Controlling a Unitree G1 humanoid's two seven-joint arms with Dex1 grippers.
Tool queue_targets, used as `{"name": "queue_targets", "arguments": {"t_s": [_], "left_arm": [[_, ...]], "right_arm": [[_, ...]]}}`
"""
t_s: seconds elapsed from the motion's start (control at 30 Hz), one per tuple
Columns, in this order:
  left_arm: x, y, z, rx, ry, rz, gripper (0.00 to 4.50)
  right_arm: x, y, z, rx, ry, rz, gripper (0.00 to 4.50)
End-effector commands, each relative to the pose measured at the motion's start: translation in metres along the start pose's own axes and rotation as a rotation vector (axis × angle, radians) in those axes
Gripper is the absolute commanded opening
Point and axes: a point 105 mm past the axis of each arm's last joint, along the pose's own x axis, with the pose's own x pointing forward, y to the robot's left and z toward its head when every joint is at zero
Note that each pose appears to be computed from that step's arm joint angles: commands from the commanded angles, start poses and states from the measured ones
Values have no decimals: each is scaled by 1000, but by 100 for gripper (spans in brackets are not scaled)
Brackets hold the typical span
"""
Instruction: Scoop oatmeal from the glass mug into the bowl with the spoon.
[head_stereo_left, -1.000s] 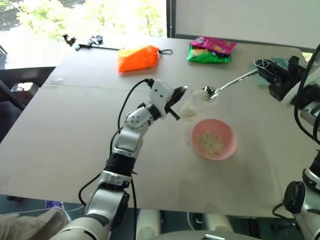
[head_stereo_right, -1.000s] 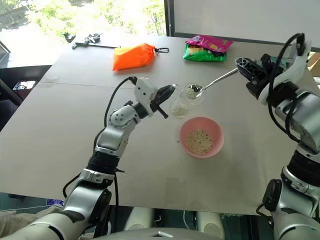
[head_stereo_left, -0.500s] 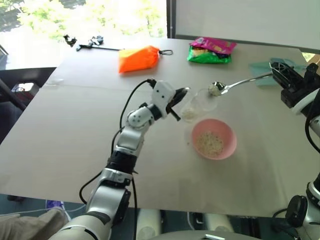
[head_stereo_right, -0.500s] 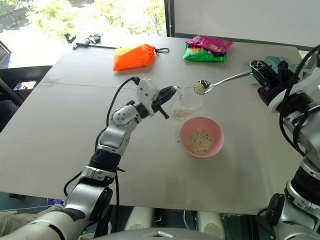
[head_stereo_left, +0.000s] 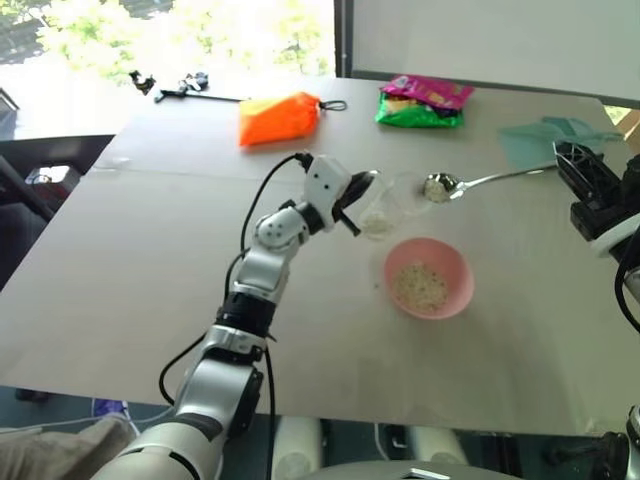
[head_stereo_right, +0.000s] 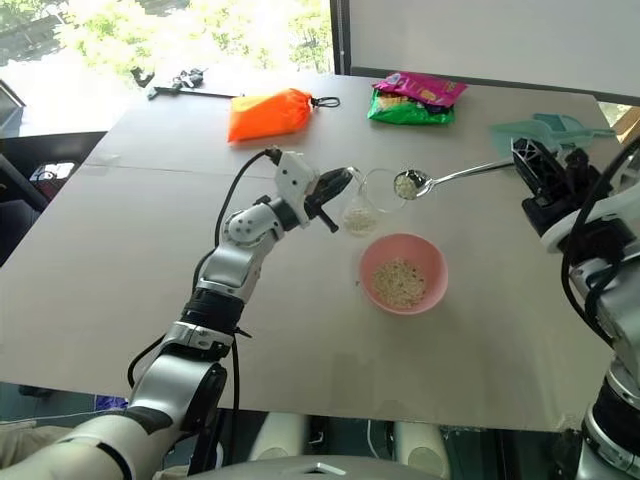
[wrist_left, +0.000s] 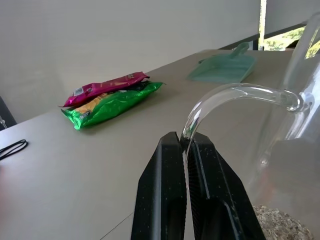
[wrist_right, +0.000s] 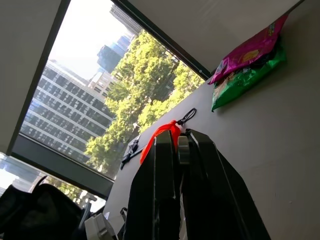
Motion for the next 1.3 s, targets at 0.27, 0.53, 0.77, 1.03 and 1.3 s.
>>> {"name": "queue_targets", "arguments": {"t_s": [0.27,0.53,0.77,1.03,1.3], "left_arm": [[0,28,25,64,-74,66,6],[-5,37,31,86,-81,91,6],[-9,36,32,103,-82,88,6],[-11,31,36,135,-86,76,6],[-15,30,38,136,-88,91,6]], "right_arm": [[-21,-1,-2,-100,37,35,0],[-28,-10,-16,-271,232,32,0],[-26,14,-27,-624,395,91,0],[-26,30,-51,-1140,466,281,0],[-18,44,-36,-994,314,389,0]]}}
